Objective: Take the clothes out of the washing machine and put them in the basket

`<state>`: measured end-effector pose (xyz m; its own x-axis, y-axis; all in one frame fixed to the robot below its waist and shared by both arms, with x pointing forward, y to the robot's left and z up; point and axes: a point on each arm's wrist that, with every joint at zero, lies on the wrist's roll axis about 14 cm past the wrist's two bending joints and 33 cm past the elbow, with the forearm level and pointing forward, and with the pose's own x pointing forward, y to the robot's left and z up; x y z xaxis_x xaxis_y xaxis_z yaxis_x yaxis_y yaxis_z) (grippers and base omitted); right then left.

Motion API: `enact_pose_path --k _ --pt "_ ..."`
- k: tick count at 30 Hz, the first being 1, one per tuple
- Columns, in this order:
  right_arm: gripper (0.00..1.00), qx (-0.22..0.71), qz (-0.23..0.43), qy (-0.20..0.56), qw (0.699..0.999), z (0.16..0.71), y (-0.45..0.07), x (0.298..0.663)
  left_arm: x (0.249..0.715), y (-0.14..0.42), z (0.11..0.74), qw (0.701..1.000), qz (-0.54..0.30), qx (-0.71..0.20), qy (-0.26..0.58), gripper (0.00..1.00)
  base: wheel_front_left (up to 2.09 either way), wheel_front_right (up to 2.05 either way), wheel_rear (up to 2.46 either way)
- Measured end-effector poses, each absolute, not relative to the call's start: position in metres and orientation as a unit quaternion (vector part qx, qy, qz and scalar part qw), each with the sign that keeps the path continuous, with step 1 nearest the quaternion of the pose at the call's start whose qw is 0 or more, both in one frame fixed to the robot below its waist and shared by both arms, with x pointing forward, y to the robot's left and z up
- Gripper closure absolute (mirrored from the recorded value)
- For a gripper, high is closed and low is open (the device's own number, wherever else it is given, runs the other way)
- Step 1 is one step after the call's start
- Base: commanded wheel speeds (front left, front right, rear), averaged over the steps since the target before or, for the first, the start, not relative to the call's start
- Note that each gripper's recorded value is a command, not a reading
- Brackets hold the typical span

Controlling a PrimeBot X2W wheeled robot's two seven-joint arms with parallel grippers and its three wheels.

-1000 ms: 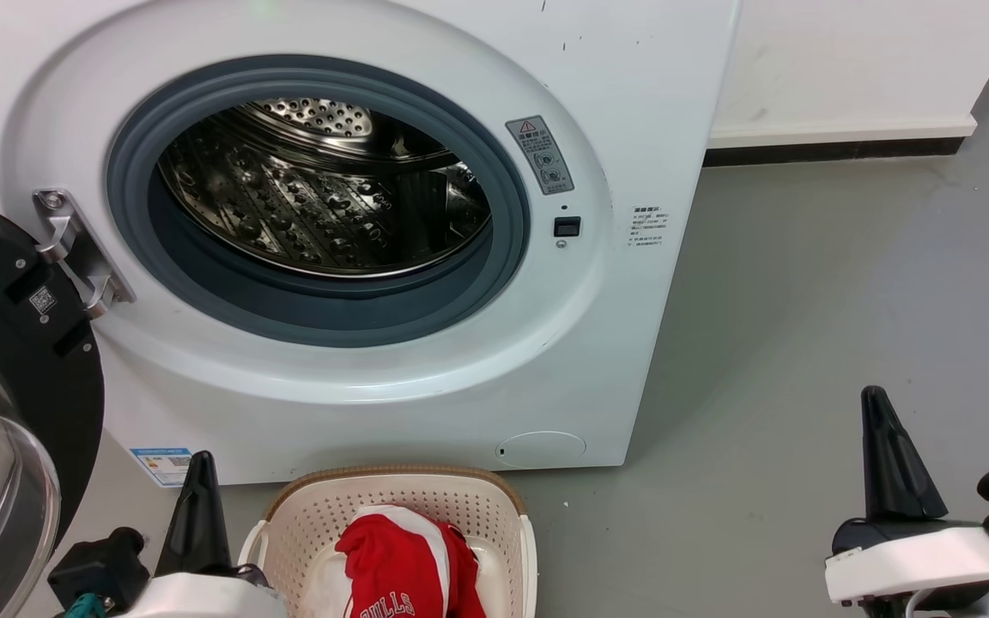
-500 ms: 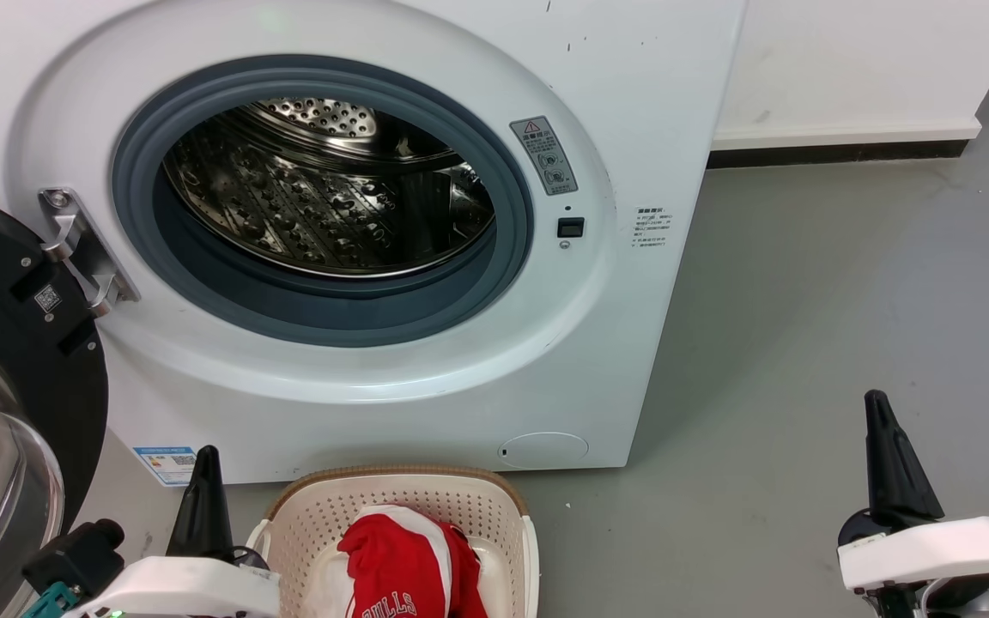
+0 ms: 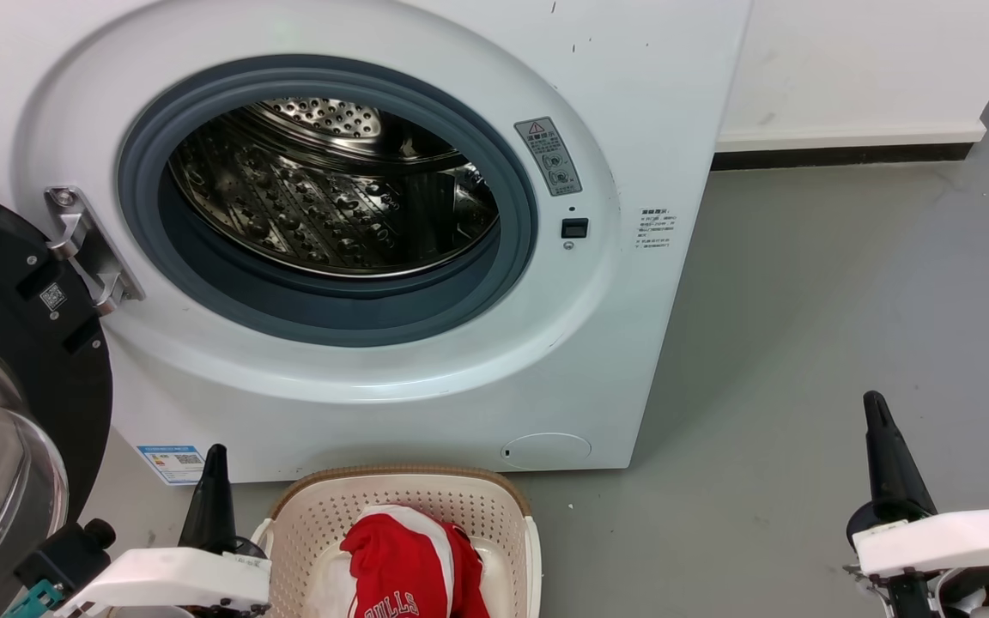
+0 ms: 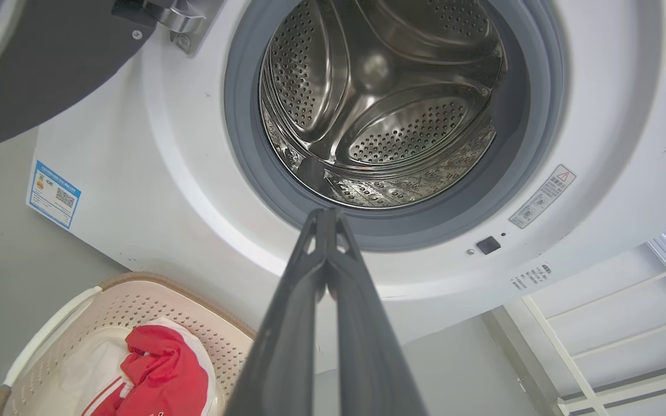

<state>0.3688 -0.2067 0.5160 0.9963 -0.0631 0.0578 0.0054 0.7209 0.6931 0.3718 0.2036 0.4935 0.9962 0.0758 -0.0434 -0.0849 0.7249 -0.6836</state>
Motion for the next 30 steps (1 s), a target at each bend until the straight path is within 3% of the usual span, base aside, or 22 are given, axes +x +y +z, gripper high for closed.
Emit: enact_pose_path --k 30 --pt "1.0 0.532 -0.019 -0.017 0.846 0.5086 -0.2061 0.3775 0.3802 0.2007 0.4936 0.847 0.033 -0.531 0.015 1.0 0.0 0.0 0.0"
